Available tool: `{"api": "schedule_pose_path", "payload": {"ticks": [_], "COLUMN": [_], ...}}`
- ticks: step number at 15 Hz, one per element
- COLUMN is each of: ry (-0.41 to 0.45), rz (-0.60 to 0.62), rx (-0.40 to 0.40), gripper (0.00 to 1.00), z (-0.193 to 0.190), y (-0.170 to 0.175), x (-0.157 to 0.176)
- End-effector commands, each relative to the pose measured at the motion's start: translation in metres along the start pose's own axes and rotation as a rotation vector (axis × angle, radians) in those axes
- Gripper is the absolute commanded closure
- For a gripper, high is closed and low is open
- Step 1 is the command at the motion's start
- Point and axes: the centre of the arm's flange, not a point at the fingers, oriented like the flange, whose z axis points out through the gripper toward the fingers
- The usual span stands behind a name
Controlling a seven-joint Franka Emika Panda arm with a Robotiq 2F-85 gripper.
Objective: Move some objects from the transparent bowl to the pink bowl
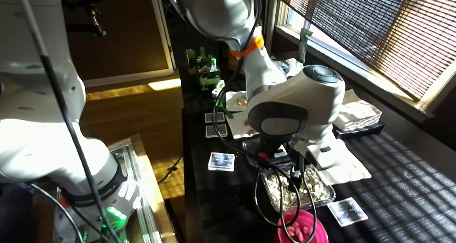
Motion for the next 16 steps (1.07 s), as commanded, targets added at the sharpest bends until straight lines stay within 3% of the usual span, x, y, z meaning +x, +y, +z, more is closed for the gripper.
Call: {"api": "schedule_pose_path", "payload": {"ticks": [1,11,12,13,15,16], "ry": [0.040,-0.013,-0.014,-0.014,-0.015,-0.015], "rz": [0.084,0.117,0.118,0.118,0.121,0.122], "rx": [0.029,-0.006,-0.005,-0.006,-0.007,-0.006], "gripper": [0.00,0.00,0.05,0.26,0.31,0.39], "z": [0.011,0.033,0.033,0.033,0.033,0.033], "y": [-0.001,0.005,0.005,0.005,0.004,0.004], "x": [0.015,0.014,0.014,0.014,0.015,0.015]}}
